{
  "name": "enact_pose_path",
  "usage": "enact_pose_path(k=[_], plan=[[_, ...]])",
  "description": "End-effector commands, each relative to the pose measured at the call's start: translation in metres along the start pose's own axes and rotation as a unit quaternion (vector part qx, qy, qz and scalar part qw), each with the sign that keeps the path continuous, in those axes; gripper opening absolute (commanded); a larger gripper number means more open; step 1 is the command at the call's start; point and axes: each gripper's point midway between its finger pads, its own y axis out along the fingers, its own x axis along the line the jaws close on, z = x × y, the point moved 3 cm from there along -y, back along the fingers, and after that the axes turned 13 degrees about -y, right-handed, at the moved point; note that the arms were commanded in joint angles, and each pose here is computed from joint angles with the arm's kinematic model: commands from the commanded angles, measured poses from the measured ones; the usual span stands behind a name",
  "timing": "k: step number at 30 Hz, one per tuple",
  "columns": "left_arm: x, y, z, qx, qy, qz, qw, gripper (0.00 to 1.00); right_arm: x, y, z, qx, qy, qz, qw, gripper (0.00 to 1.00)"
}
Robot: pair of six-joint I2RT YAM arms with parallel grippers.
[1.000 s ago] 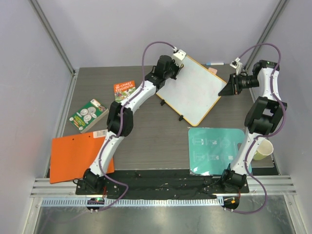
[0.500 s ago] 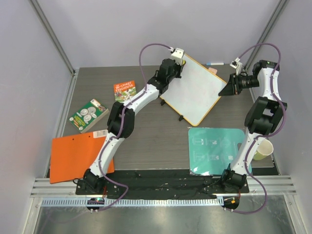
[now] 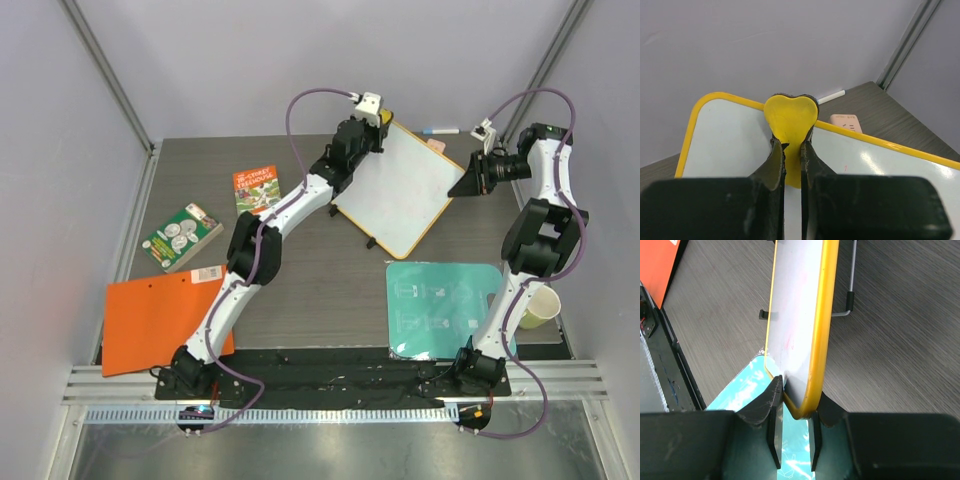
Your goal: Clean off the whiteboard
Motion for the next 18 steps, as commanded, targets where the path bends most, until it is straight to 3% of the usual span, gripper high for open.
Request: enact_pose_path(k=[1,5,10,14,18], plan=[[0.017,-0.001,0.015,0.006,-0.005,-0.037,0.999,0.00,0.007,-0.009,0.002,0.084,-0.115,0.015,0.990,0.01],[0.063,-0.005,0.013,-0.007,-0.004,-0.113,0.994,0.00,0.008,-0.009,0.002,0.083,-0.116,0.014,0.990,0.01],[0.095,-0.009,0.001,-0.033,0.001,-0.156,0.987,0.00,0.010,-0.008,0.004,0.086,-0.117,0.012,0.989,0.01],[0.090,-0.006,-0.001,-0.035,-0.003,-0.135,0.990,0.00,0.010,-0.007,0.006,0.088,-0.115,0.009,0.989,0.01],[0.047,-0.002,-0.005,-0.035,0.003,-0.069,0.997,0.00,0.009,-0.008,0.006,0.087,-0.117,0.010,0.989,0.01]])
